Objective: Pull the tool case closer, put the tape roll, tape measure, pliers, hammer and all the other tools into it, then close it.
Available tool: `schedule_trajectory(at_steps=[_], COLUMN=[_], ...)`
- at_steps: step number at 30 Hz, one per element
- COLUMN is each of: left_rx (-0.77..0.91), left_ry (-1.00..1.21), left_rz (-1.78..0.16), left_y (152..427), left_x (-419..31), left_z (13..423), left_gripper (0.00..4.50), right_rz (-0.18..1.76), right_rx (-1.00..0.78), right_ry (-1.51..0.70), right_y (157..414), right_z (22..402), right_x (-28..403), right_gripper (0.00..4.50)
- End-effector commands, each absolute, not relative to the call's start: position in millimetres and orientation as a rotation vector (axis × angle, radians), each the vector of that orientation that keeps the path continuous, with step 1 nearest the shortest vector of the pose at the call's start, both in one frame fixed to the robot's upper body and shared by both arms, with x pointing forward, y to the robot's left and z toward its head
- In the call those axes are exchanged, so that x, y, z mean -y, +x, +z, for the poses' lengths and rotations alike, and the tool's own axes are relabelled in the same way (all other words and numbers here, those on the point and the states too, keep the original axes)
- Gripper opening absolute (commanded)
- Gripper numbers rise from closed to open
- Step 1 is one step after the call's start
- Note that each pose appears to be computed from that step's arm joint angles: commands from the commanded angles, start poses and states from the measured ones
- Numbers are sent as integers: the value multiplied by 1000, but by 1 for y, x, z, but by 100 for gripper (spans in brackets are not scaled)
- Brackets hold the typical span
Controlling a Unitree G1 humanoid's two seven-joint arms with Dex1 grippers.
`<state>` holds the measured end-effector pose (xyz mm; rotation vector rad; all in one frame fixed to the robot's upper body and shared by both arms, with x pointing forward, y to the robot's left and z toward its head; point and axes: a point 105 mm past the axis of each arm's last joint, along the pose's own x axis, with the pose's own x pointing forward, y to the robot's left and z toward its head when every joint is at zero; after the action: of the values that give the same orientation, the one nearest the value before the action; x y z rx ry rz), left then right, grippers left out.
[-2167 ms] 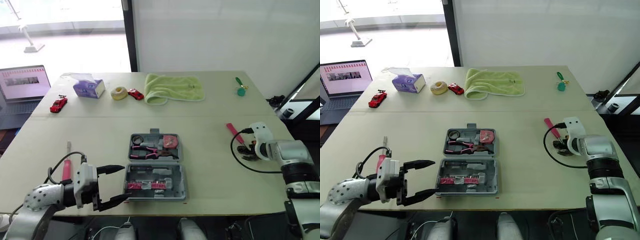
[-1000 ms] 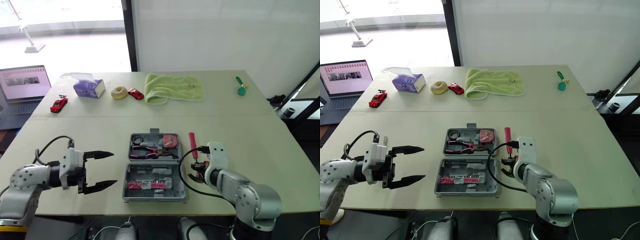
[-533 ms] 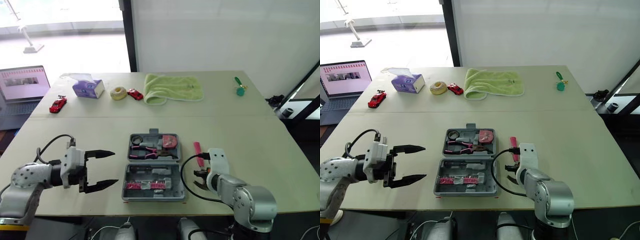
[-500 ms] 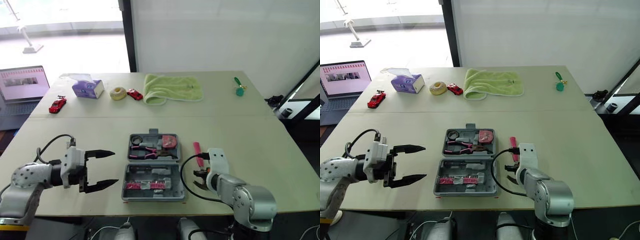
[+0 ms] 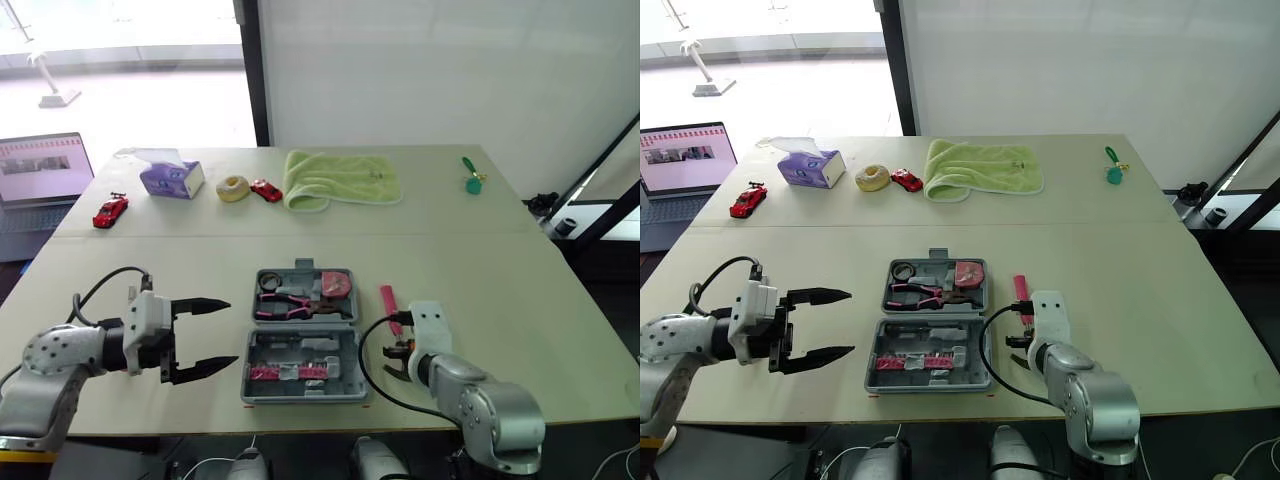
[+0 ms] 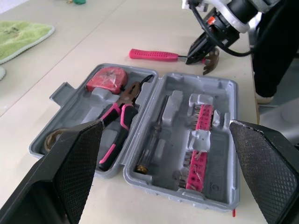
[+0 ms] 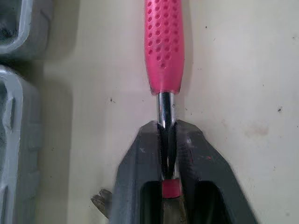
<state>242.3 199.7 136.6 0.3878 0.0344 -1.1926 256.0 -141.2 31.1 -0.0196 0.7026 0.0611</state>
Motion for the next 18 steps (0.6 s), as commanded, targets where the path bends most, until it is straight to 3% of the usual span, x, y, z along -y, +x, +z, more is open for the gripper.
schedule_trajectory(at_steps=[1, 3, 14, 18], left_rx=[-16, -17, -21, -20], left_ry=[415, 418, 431, 435], left_rz=[-1193, -1197, -1215, -1214], left_y=[243, 243, 248, 250], left_x=[-202, -202, -204, -206], left_z=[146, 146, 148, 148], left_gripper=[450, 450, 450, 450], right_rz=[32, 39, -15, -11], right_rx=[-712, -667, -575, -557], right_ry=[-99, -121, -116, -97], right_y=[249, 249, 245, 245], right_z=[15, 17, 8, 6], right_x=[150, 150, 156, 156], right_gripper=[263, 346, 346, 241])
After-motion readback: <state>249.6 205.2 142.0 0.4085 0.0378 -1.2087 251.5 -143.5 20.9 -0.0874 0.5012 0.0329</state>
